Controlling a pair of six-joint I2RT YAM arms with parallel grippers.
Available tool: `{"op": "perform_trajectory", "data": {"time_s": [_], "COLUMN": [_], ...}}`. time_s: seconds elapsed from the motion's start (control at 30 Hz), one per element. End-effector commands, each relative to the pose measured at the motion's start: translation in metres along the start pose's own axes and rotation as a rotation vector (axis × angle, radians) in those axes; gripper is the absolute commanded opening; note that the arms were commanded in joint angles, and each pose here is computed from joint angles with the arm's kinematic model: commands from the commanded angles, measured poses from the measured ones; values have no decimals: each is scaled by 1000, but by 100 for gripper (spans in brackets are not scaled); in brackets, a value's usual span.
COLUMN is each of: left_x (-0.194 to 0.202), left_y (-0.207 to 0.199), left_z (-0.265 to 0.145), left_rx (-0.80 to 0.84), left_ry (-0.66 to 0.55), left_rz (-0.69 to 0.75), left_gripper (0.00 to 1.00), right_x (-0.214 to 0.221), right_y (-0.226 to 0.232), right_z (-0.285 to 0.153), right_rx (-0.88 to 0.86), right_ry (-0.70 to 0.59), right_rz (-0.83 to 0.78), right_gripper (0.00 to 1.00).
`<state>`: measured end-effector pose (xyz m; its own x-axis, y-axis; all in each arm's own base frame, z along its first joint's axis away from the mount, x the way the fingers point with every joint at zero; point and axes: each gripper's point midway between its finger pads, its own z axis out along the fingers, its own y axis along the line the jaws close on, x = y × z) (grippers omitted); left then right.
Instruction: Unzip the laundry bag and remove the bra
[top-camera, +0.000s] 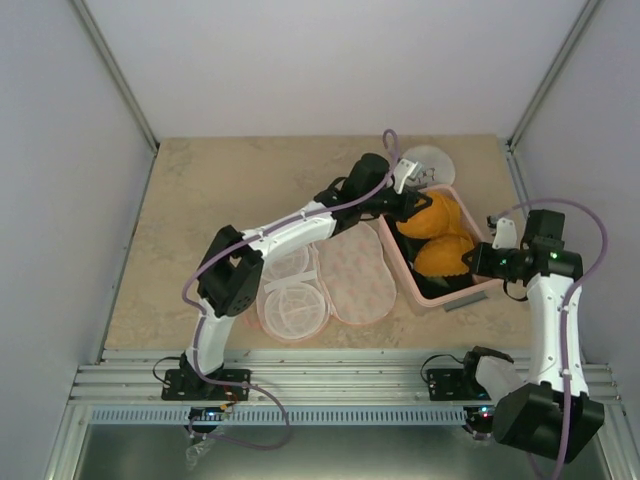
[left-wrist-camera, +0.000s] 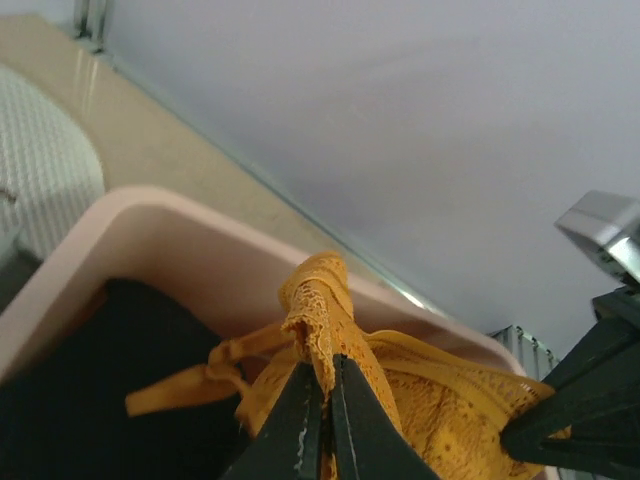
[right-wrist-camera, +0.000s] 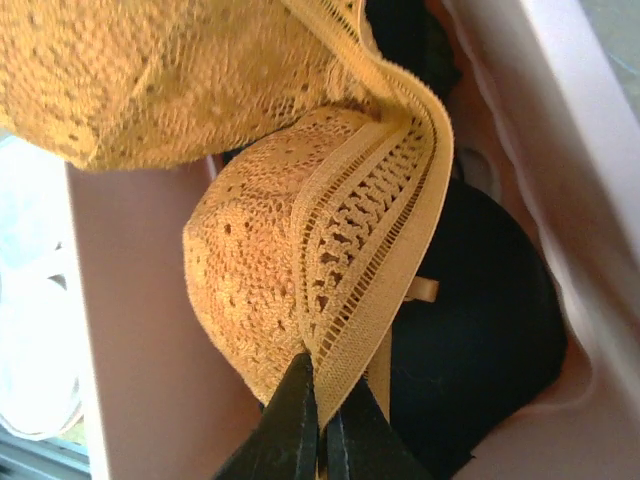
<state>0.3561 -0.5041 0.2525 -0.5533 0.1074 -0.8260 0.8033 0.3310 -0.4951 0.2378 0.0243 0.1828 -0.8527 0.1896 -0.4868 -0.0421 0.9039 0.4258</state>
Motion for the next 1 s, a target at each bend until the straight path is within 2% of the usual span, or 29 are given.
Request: {"op": "perform_trajectory", "data": {"time_s": [0.0, 0.27, 0.33, 0.4, 0.5, 0.57, 0.6, 0.77, 0.87, 0.97], "left_x": [29, 43, 44, 43, 34, 21, 18, 5, 2, -17], "left_y": [30, 55, 60, 64, 65, 61, 59, 42, 34, 18], "left_z": [7, 18, 19, 21, 22, 22, 22, 22, 20, 13], "left_rx": [-122, -233, -256, -275, -308, -304, -305, -278, -276, -256], "left_ry": [33, 24, 20, 14, -9, -32, -30, -23, -10, -13], "left_rz": [-99, -107, -91, -78, -36, -8, 0, 45, 67, 110], "left_gripper": [0, 1, 7, 20, 28, 38, 44, 62, 67, 70], "right_x": [4, 9, 10, 8, -4, -15, -19, -36, -50, -76], "right_y": [-17, -40, -41, -40, -41, -38, -37, -34, -26, 7], "right_z": [-1, 5, 7, 9, 3, -3, -5, -14, -20, -22], "right_rx": [96, 206, 208, 202, 222, 221, 222, 230, 212, 103], "right_ry": [28, 98, 112, 119, 102, 80, 69, 35, -7, -119], "right_rz": [56, 110, 114, 109, 96, 83, 77, 58, 30, -59], "right_gripper": [1, 1, 5, 15, 26, 34, 36, 41, 42, 40]}}
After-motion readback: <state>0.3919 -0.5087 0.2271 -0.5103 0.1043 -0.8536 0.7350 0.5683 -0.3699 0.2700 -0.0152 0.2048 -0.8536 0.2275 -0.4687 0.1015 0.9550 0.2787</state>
